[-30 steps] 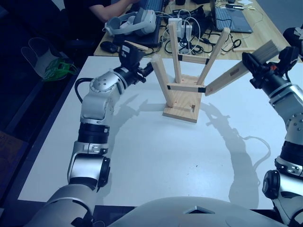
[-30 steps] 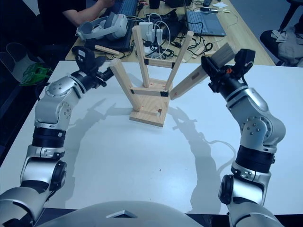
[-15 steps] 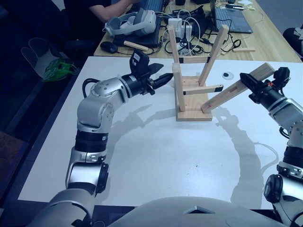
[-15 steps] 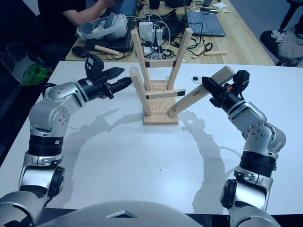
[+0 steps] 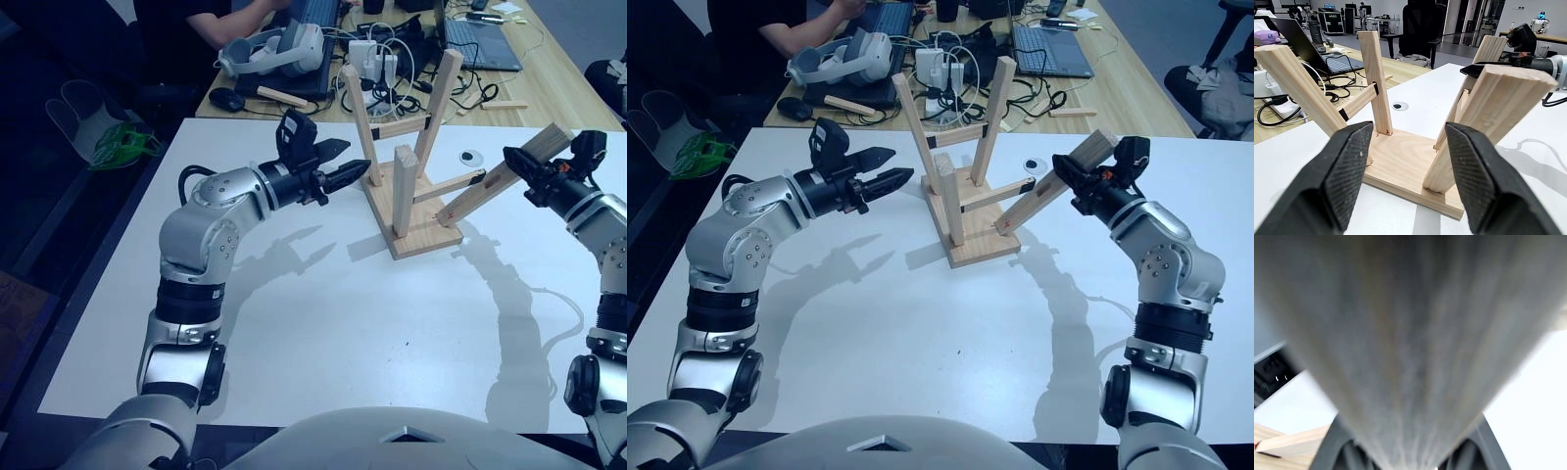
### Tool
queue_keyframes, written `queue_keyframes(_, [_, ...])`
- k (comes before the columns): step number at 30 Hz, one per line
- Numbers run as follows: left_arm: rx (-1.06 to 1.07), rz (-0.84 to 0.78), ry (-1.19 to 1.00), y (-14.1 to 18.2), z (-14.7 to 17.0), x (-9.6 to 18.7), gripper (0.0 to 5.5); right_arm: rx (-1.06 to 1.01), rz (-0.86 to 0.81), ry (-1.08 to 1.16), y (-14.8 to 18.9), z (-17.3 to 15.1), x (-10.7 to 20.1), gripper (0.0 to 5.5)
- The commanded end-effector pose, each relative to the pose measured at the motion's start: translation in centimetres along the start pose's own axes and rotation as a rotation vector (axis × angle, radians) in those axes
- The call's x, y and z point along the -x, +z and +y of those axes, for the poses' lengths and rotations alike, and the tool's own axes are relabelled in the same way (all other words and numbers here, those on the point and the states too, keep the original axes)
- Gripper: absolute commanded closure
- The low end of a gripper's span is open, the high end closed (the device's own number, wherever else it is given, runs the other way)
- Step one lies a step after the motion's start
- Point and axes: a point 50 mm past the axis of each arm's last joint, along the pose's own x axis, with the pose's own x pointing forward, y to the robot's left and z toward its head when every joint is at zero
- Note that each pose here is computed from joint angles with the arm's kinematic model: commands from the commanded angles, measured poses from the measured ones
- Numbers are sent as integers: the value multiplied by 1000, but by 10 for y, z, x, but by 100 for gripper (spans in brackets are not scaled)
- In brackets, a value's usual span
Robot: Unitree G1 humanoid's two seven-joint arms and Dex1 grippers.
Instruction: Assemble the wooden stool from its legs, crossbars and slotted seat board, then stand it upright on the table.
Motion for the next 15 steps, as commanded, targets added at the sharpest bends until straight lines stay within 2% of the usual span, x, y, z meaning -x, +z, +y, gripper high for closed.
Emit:
queue_keyframes(1, [-10,-20,21,6,2,-3,277,80,159,-13,-17,-2,-7,451])
queue_keyframes(11, [-19,-34,-3,9,-5,-10,277,-2,228,70,-26,-11,-10,451])
queue_keyframes(15, [-12,-43,-1,8,-9,-13,277,13,236,102,-19,-15,-8,451])
